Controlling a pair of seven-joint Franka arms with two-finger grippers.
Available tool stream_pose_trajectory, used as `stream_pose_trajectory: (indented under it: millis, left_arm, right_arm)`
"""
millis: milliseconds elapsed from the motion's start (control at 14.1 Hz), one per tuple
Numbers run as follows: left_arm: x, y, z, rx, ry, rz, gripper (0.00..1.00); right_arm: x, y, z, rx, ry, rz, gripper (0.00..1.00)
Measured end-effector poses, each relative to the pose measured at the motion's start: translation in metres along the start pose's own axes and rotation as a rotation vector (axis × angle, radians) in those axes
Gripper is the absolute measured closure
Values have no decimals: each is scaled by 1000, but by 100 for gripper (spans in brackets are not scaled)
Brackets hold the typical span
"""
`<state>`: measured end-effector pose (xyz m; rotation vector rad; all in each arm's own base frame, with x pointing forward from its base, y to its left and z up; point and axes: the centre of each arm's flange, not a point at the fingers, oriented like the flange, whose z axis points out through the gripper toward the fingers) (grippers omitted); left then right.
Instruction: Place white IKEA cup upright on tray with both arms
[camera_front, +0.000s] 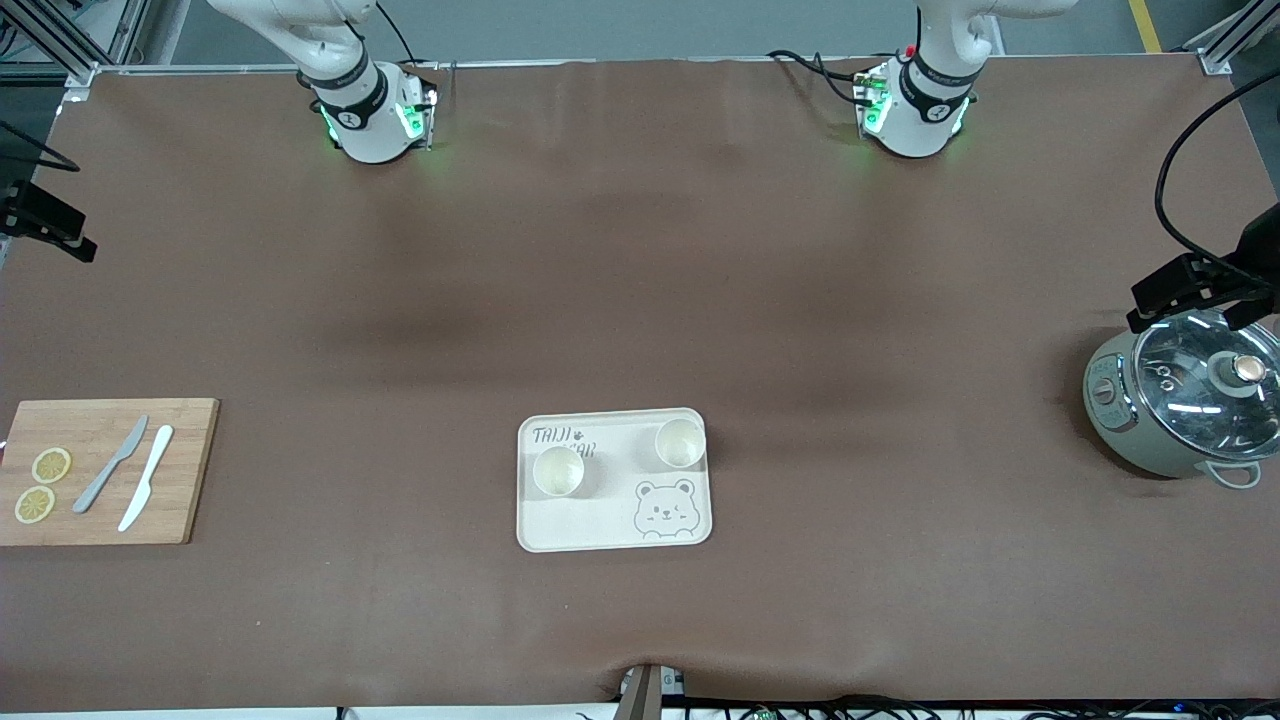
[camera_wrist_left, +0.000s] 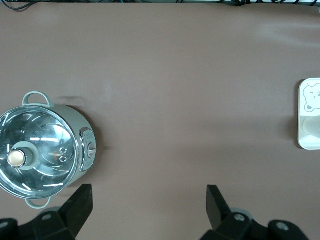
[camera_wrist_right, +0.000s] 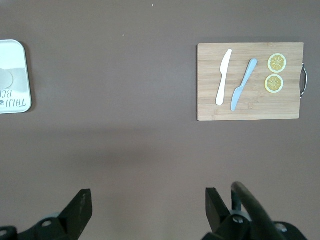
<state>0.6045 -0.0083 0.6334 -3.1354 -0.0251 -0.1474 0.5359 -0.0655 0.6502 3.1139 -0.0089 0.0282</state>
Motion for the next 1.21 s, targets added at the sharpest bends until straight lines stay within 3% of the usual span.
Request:
stream_pose_trajectory:
  millis: [1208]
  left_arm:
    - [1, 0, 2, 1, -5, 0, 0]
  right_arm:
    - [2, 2, -2, -5, 20, 2, 0]
